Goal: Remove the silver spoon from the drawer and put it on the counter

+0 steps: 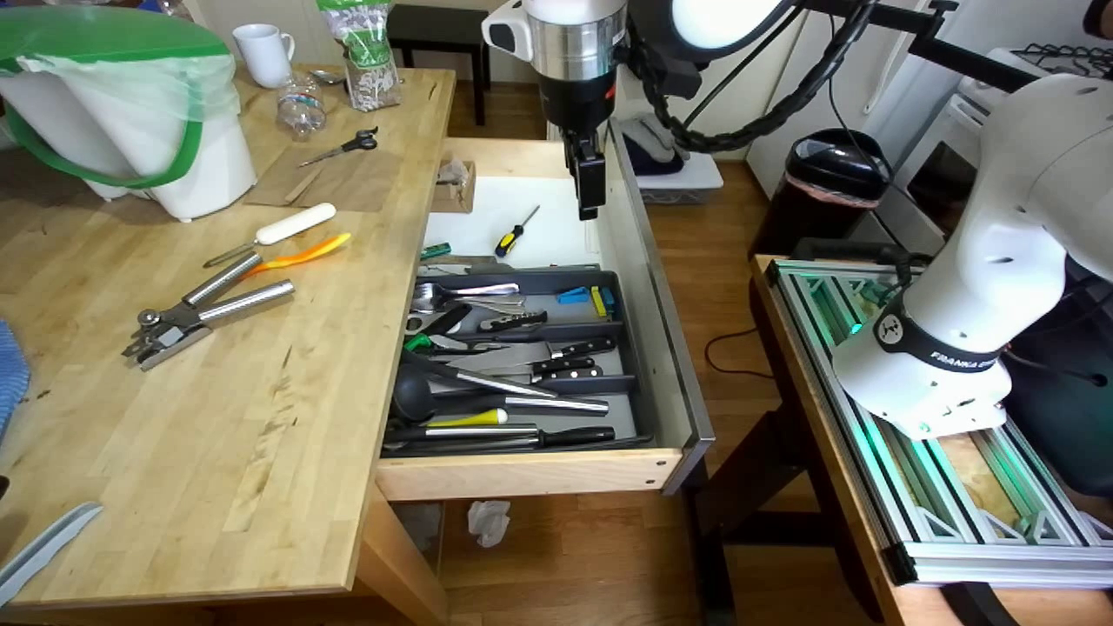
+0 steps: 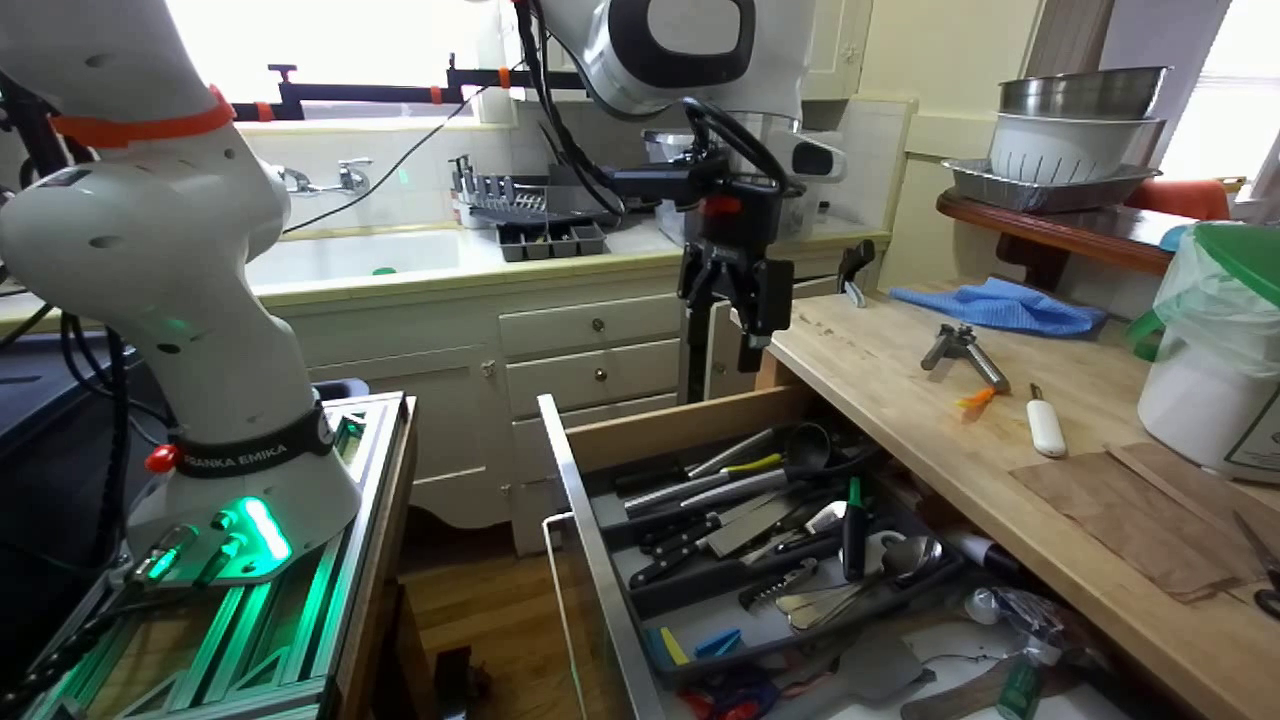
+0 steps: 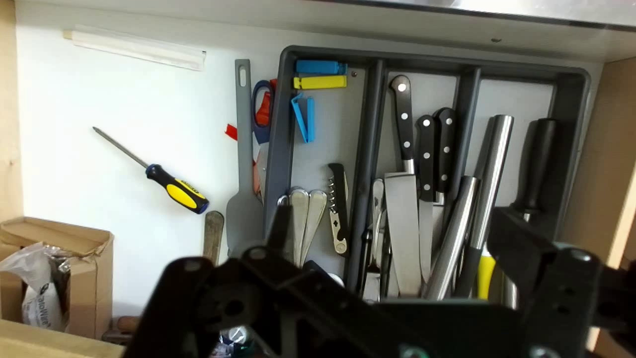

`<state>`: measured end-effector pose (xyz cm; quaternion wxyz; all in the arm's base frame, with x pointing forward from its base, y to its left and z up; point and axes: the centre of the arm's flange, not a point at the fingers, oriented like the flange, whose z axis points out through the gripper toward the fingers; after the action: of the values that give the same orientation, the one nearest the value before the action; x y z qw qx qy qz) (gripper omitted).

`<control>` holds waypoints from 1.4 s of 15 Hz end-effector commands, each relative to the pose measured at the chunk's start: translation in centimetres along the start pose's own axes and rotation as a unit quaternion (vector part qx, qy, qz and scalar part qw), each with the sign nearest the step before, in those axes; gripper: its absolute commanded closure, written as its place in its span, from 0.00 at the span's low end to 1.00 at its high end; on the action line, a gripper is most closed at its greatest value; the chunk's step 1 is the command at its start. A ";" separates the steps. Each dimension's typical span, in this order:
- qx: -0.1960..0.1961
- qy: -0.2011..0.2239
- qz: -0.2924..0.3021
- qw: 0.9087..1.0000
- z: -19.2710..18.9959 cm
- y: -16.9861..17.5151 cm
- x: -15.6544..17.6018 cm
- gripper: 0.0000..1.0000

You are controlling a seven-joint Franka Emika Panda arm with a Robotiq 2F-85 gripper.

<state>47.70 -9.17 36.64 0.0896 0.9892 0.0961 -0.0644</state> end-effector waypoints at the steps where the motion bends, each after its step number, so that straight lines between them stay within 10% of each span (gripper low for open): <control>1: -0.014 0.040 -0.010 0.999 1.8 -0.3 1.6 0.00; 7: 0.006 0.154 -0.001 0.988 5.6 -0.7 5.1 0.00; 21: 0.102 0.178 -0.027 0.978 18.3 -1.1 6.0 0.00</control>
<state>51.19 -8.53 20.40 -0.0159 0.9872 0.1248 0.0984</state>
